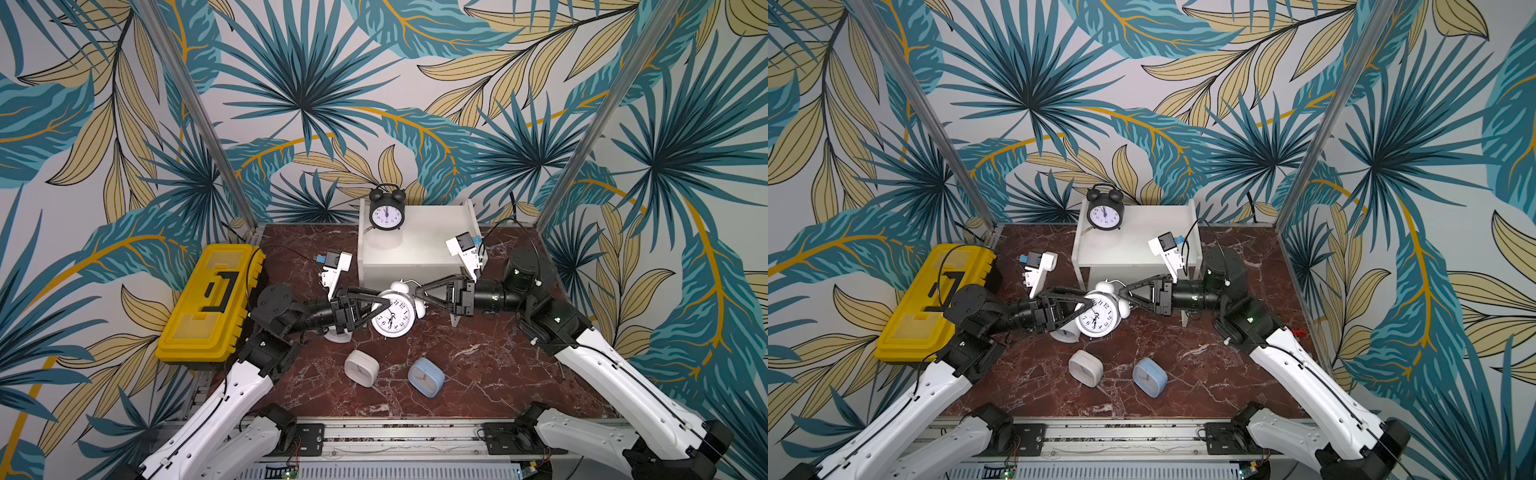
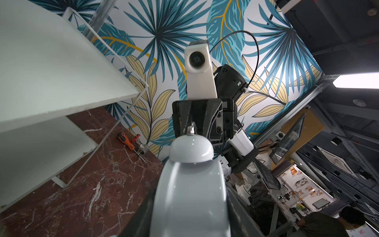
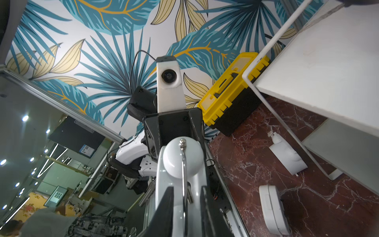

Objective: Place the alarm clocks on the shelf by style
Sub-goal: Pick up the alarm from the center of the board.

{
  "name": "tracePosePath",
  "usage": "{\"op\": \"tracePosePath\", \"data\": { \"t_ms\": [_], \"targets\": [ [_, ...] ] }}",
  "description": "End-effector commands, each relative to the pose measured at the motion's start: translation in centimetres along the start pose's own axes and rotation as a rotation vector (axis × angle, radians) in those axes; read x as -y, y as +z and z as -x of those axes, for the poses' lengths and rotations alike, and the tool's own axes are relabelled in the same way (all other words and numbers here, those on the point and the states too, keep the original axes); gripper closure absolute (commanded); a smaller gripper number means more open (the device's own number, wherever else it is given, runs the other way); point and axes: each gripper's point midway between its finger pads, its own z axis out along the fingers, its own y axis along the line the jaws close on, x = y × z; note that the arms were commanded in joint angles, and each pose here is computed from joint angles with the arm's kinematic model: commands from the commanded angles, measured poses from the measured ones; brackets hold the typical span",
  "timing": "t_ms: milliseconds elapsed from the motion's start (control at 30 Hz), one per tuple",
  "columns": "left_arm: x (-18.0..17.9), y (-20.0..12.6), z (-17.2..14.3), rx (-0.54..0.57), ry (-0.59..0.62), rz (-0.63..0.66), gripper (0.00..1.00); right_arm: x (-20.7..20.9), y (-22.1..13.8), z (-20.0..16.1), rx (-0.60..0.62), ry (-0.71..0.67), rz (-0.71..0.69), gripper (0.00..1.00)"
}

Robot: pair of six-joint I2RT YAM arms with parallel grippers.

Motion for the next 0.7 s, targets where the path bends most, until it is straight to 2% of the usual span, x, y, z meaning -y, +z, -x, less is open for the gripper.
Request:
{"op": "tracePosePath", "data": {
  "t_ms": [0, 67, 233, 300, 433, 667],
  "targets": [
    [0.8, -0.4, 2.3, 0.145, 0.044, -0.027, 0.81, -0.2, -1.1, 2.0, 0.112, -0.049, -0.06, 0.49],
    [0.4, -0.6, 2.9, 0.196, 0.034, -0.019, 0.82, -0.3, -1.5, 2.6, 0.163, -0.044, -0.057, 0.44],
    [0.7, -0.8, 3.8, 0.277, 0.028, -0.038, 0.82, 0.5, -1.6, 3.0, 0.257, 0.041, -0.057, 0.19],
    [1.0, -0.9, 4.2, 0.301, 0.029, -0.051, 0.81, 0.8, -1.4, 2.7, 0.271, 0.053, -0.063, 0.13],
    [1.6, -0.9, 4.5, 0.324, 0.02, -0.08, 0.81, 1.6, -0.2, 1.7, 0.265, 0.066, -0.079, 0.12],
    [1.9, -0.6, 4.4, 0.315, 0.01, -0.096, 0.81, 0.5, 2.3, 0.8, 0.233, 0.044, -0.016, 0.11]
  ]
}}
